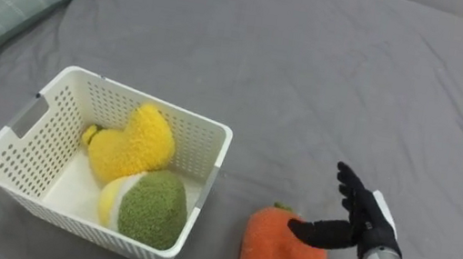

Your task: Collect toys from the bed

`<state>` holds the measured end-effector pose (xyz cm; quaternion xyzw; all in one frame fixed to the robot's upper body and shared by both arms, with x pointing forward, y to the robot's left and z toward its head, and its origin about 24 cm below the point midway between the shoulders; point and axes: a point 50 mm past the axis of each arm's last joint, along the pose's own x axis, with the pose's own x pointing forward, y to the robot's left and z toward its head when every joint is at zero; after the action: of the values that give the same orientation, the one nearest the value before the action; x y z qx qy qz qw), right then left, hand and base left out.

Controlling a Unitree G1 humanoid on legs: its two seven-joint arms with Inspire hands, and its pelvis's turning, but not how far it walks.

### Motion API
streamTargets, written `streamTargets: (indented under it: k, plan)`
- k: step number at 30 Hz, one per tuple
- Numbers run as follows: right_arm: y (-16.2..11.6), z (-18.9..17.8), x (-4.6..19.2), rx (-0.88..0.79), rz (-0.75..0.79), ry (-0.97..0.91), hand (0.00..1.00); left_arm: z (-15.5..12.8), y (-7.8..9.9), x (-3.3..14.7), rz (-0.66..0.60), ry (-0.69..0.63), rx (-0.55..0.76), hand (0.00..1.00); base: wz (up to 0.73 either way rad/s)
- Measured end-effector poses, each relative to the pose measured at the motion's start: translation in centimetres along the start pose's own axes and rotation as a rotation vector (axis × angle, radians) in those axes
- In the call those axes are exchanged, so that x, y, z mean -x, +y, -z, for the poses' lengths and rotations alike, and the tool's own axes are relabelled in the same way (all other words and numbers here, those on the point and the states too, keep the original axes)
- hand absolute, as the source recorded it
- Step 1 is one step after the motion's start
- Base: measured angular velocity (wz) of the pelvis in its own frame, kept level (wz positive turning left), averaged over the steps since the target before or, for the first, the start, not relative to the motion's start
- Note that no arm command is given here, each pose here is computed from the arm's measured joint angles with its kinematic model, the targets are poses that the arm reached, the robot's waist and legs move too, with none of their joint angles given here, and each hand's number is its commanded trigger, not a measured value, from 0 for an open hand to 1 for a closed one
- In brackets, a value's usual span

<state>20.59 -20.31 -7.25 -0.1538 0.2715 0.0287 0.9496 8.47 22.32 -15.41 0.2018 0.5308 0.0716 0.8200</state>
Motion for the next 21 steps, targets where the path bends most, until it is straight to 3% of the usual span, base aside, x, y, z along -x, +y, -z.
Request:
streamTargets:
  k: [8,20,21]
  plan:
    - [1.8,1.9,0.1,0.060,-0.070,0.085,0.00,0.0,-0.3,0.1,-0.007,0.003,0.008,0.00,0.00]
    - [1.9,3.6,0.4,0.087,-0.082,0.150,0.02,0.0,-0.5,0.1,-0.004,0.003,0.023,0.00,0.00]
    - [1.9,3.7,0.4,0.091,-0.084,0.152,0.53,0.0,-0.5,0.1,-0.002,0.002,0.021,0.00,0.00]
